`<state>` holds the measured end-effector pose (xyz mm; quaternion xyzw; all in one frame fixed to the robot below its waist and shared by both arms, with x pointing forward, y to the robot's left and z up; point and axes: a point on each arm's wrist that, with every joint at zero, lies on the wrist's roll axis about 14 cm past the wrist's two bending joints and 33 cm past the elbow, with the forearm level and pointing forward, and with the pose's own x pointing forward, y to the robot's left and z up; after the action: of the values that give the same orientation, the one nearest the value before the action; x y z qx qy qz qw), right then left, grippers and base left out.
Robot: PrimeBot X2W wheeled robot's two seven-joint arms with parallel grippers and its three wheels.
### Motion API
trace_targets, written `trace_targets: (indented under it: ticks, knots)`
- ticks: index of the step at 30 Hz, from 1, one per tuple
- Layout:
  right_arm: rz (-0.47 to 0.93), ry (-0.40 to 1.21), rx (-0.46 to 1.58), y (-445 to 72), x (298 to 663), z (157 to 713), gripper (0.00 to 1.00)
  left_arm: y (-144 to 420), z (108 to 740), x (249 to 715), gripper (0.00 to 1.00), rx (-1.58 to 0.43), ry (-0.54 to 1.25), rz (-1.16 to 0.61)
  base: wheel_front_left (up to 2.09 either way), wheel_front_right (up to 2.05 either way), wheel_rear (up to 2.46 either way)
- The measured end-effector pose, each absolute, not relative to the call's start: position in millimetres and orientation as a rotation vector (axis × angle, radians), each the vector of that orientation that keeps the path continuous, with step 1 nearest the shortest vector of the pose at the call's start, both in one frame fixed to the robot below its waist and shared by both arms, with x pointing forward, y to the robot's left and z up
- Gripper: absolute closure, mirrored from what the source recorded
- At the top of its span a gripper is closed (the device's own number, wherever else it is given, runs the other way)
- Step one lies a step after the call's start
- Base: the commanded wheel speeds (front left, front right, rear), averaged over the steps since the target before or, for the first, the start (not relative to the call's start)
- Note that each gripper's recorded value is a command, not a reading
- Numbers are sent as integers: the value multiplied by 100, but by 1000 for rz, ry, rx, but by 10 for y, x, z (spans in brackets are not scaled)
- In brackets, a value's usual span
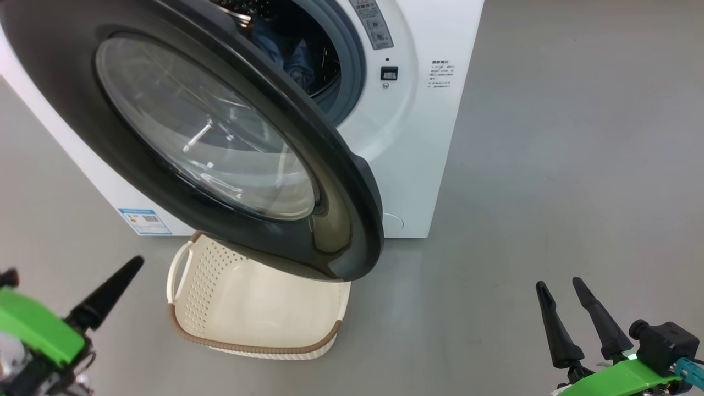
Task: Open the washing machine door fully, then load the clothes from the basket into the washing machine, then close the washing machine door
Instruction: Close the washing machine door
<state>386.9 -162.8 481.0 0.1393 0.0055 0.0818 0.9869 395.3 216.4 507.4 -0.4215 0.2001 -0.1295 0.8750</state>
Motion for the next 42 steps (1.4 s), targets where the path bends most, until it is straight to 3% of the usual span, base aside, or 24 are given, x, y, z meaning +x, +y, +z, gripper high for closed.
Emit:
trace_targets:
  ticks: [14,23,42]
  knots:
    - [153,12,272,-1687,3849,4807,0,2274,4536,3591,0,-801,302,-62,0,0,0]
    - [119,10,265,-1811,3804,4805,0,2290,4222,3463,0,-573,302,-47,0,0,0]
    - [67,15,263,-1972,3639,4782,0,2231,4698,3590,0,-231,53,-34,0,0,0]
